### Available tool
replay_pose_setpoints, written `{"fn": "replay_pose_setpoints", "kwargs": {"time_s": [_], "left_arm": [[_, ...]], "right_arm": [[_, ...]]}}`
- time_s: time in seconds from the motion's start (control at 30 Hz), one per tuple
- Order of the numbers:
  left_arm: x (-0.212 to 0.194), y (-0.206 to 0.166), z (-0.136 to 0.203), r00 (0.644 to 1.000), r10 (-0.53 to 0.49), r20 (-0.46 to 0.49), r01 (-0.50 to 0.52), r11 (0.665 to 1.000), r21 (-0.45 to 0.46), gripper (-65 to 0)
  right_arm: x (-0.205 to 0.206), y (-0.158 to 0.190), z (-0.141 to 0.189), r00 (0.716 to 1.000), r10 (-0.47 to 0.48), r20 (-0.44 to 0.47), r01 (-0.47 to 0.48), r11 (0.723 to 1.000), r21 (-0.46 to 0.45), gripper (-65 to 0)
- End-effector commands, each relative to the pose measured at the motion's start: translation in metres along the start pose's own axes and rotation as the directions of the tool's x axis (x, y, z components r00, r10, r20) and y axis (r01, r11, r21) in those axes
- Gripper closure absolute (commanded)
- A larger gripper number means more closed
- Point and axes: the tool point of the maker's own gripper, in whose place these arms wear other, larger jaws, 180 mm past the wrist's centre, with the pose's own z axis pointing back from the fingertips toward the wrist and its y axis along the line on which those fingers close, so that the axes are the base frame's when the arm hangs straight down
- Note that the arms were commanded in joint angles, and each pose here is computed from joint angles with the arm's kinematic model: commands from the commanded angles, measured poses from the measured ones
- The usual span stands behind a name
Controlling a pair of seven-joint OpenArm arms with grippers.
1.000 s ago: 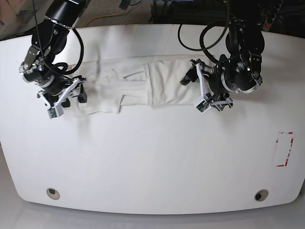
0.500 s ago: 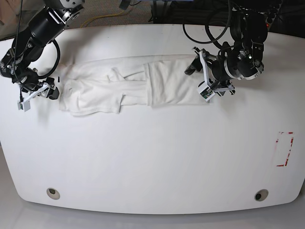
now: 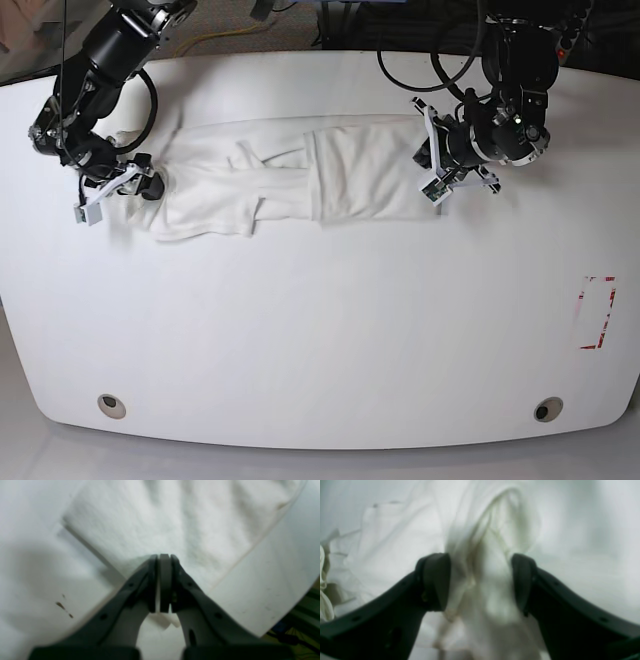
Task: Fold the T-shirt properly
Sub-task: 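Fold the strip end with the left gripper toward the right gripper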
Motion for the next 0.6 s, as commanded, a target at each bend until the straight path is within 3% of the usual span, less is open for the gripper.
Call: {"fn": "replay_pose_setpoints", "kwargs": {"time_s": [0.0,0.2,0.27,0.37,0.43,0.57], "left_arm": [[-0.003,0.004,-0.004,1.000,0.011,-0.010,-0.011,1.000,-0.001,-0.6],[-0.005,0.004,-0.012,0.999,0.023,-0.024,-0.024,1.000,-0.021,-0.6],[-0.005,-0.004,-0.018,0.999,0.025,-0.029,-0.027,0.999,-0.044,-0.6],[0.001,-0.007,-0.023,0.999,0.027,-0.022,-0.028,0.998,-0.058,-0.7],[0.008,-0.007,-0.025,1.000,0.027,-0.005,-0.028,0.998,-0.059,-0.8],[0.026,-0.023,-0.031,1.000,0.017,0.024,-0.015,0.996,-0.092,-0.8]], "right_arm": [[-0.003,0.006,0.000,1.000,0.010,-0.007,-0.010,1.000,0.003,-37.1],[-0.012,0.015,-0.007,1.000,-0.004,-0.019,0.004,1.000,0.020,-34.2],[-0.012,0.015,-0.007,1.000,-0.003,-0.017,0.004,1.000,0.021,-27.3],[-0.008,0.014,-0.006,1.000,0.003,-0.011,-0.003,1.000,0.017,-8.2],[-0.005,0.014,-0.005,1.000,0.006,-0.003,-0.006,1.000,0.018,0.0],[0.023,0.003,0.019,0.995,0.091,0.051,-0.088,0.995,-0.053,0.0]]}}
